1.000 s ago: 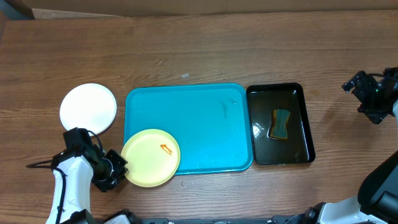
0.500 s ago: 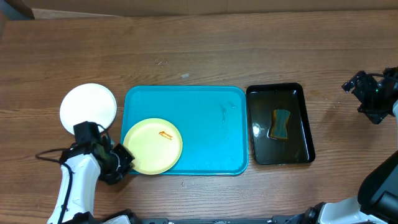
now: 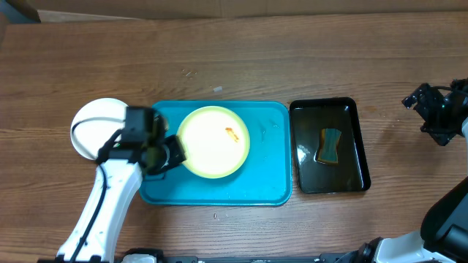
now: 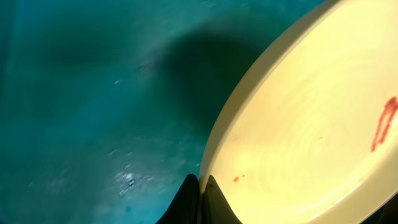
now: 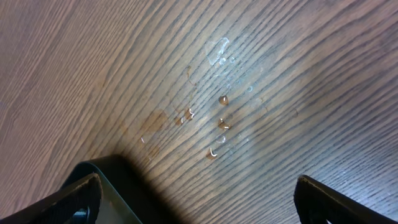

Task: Clean dirty plates on tray and stack at the side
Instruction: 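Pinch the yellow plate's rim and drag it to the teal tray's center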

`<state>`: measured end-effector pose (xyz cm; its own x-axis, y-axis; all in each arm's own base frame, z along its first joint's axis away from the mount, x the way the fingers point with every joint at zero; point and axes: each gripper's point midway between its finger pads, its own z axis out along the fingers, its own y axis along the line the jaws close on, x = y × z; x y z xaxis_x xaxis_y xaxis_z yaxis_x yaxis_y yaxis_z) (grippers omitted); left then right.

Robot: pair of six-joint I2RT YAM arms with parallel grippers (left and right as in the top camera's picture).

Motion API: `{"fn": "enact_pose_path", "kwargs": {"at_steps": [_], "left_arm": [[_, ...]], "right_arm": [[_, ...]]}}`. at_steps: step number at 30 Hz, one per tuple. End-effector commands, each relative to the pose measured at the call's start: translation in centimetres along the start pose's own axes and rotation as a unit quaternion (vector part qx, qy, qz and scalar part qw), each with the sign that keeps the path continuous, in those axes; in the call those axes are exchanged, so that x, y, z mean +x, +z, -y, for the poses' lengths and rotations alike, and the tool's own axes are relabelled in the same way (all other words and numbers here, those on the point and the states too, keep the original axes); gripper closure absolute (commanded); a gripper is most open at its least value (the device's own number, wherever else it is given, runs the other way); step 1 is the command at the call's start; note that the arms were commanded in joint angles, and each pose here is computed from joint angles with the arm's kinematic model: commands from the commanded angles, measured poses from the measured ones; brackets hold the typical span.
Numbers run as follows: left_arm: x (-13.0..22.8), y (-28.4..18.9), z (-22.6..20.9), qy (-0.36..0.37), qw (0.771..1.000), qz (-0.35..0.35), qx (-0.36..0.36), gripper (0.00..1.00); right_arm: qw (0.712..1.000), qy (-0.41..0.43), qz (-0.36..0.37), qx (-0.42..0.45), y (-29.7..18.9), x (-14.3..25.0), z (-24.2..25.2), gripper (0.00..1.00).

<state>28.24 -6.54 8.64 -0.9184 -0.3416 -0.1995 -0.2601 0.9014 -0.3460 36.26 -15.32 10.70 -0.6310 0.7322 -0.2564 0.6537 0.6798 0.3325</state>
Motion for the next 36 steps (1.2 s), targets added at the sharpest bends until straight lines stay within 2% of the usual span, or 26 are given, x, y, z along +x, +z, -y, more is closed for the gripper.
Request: {"fn": "enact_pose_path", "kwargs": {"at_steps": [1,8,11,12,14,15,16,20,24,25,28,33,36], "left_arm": [[-1.5,0.8,1.7,0.040,0.998,0.005,-0.042,0.96],[-2.8,4.2,3.7,0.079,0.994,-0.030,-0.066,0.96],[-3.3,5.1,3.7,0.079,0.994,-0.037,-0.070,0.93],[-3.5,5.2,3.9,0.085,0.993,-0.037,-0.069,0.84],[-3.9,5.2,4.2,0.103,0.992,-0.034,-0.065,0.53],[-4.1,5.0,4.4,0.114,0.991,-0.033,-0.064,0.43],[-4.3,4.7,4.5,0.127,0.989,-0.034,-0.064,0.40],[-5.3,1.8,2.5,0.134,0.982,-0.043,-0.130,0.49],[-5.6,-0.3,-1.3,0.105,0.973,-0.059,-0.199,0.48],[-5.6,-0.5,-2.2,0.095,0.972,-0.063,-0.206,0.51],[-5.6,-0.9,-4.8,0.049,0.973,-0.075,-0.215,0.73],[-5.6,-1.1,-9.3,-0.031,0.973,-0.083,-0.211,0.78],[-5.2,-0.7,-10.6,-0.059,0.975,-0.087,-0.198,0.96]], "right_arm": [[1.000,-0.005,0.016,-0.004,-0.8,-0.7,-0.3,0.00],[1.000,-0.005,0.016,-0.004,-0.8,-0.7,-0.3,0.00],[1.000,-0.005,0.016,-0.004,-0.8,-0.8,-0.4,0.00],[1.000,-0.005,0.016,-0.004,-0.8,-0.8,-0.4,0.00],[1.000,-0.005,0.016,-0.004,-0.8,-0.8,-0.4,0.00],[1.000,-0.005,0.016,-0.004,-0.8,-0.8,-0.4,0.00],[1.000,-0.005,0.016,-0.004,-0.8,-0.8,-0.3,0.00],[1.000,-0.005,0.016,-0.004,-0.8,-0.8,-0.4,0.00],[1.000,-0.005,0.016,-0.004,-0.8,-0.8,-0.4,0.00],[1.000,-0.005,0.016,-0.004,-0.8,-0.7,-0.3,0.00],[1.000,-0.005,0.016,-0.004,-0.8,-0.8,-0.4,0.00],[1.000,-0.005,0.016,-0.004,-0.8,-0.8,-0.4,0.00],[1.000,-0.005,0.016,-0.004,-0.8,-0.8,-0.3,0.00]]}}
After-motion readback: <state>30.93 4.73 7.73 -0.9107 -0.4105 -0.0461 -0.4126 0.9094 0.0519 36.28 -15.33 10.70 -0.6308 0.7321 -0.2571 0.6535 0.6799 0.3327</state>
